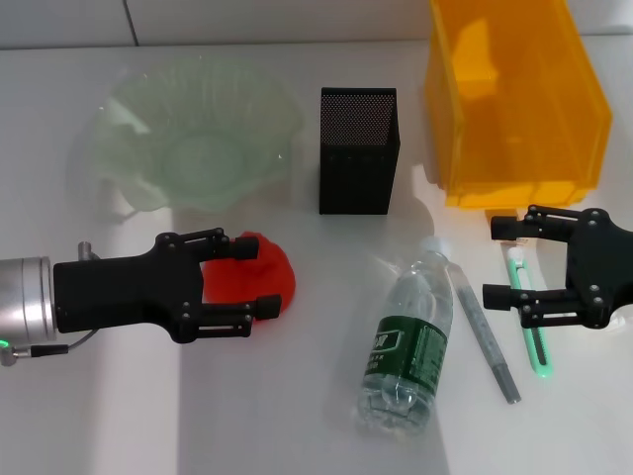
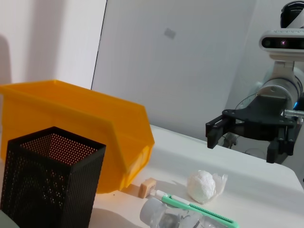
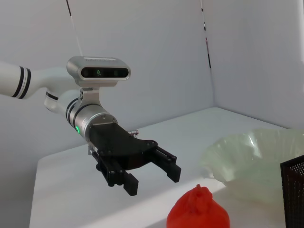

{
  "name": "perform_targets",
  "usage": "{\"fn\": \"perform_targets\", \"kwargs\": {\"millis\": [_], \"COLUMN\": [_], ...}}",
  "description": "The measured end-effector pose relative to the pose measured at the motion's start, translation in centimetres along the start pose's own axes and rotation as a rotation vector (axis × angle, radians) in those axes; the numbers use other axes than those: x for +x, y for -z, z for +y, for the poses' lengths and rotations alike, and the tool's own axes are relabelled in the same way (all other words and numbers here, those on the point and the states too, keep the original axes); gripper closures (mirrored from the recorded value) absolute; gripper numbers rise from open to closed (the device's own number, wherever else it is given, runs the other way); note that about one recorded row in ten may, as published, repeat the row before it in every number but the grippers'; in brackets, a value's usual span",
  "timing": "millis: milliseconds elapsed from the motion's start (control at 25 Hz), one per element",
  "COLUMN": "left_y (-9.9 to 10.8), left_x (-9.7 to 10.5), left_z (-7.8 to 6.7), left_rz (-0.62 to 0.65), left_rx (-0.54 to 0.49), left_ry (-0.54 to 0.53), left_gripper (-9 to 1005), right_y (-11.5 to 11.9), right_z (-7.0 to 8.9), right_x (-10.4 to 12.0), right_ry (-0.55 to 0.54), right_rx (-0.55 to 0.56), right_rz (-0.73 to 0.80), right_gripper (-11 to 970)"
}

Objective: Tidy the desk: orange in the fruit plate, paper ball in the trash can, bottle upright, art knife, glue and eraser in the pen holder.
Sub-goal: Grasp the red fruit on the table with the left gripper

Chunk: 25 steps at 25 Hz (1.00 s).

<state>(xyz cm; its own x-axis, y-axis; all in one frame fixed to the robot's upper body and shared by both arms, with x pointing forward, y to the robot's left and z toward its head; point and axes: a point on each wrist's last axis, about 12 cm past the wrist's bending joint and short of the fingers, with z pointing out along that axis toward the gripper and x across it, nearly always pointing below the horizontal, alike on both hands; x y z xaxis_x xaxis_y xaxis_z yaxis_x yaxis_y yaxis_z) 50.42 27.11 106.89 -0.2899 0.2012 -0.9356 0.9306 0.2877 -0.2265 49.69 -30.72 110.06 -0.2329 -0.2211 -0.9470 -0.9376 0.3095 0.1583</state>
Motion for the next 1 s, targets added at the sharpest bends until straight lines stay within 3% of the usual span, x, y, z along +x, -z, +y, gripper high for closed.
{"fn": "perform_targets", "kwargs": {"millis": [560,600,680,760,1000], "left_y": [0.3,0.1,0.1,-1.2,-1.5], "left_x": [0.3,0.7,0.7,1.5,1.9], "left_z": [0.0,0.3,0.3,1.1,1.8], "left_rz": [-0.009,-0.024,-0.024,0.029,0.06], "left_rx": [-0.027,-0.094,-0.094,-0.191,-0.252], "left_ry": [-0.003,-0.035,-0.035,-0.047,-0.048], "left_gripper": [213,214,216,218,225], "right_y": [-0.1,-0.1,-0.1,-0.1,0.0], "right_z": [0.1,0.1,0.1,0.1,0.0], "right_x": [0.1,0.1,0.1,0.1,0.1], "right_ry": [-0.001,-0.002,-0.002,-0.002,-0.002], "right_rx": [-0.007,-0.007,-0.006,-0.005,-0.003], "right_rz": [0.004,0.004,0.004,0.004,0.005], "right_gripper": [122,122,122,122,122]}}
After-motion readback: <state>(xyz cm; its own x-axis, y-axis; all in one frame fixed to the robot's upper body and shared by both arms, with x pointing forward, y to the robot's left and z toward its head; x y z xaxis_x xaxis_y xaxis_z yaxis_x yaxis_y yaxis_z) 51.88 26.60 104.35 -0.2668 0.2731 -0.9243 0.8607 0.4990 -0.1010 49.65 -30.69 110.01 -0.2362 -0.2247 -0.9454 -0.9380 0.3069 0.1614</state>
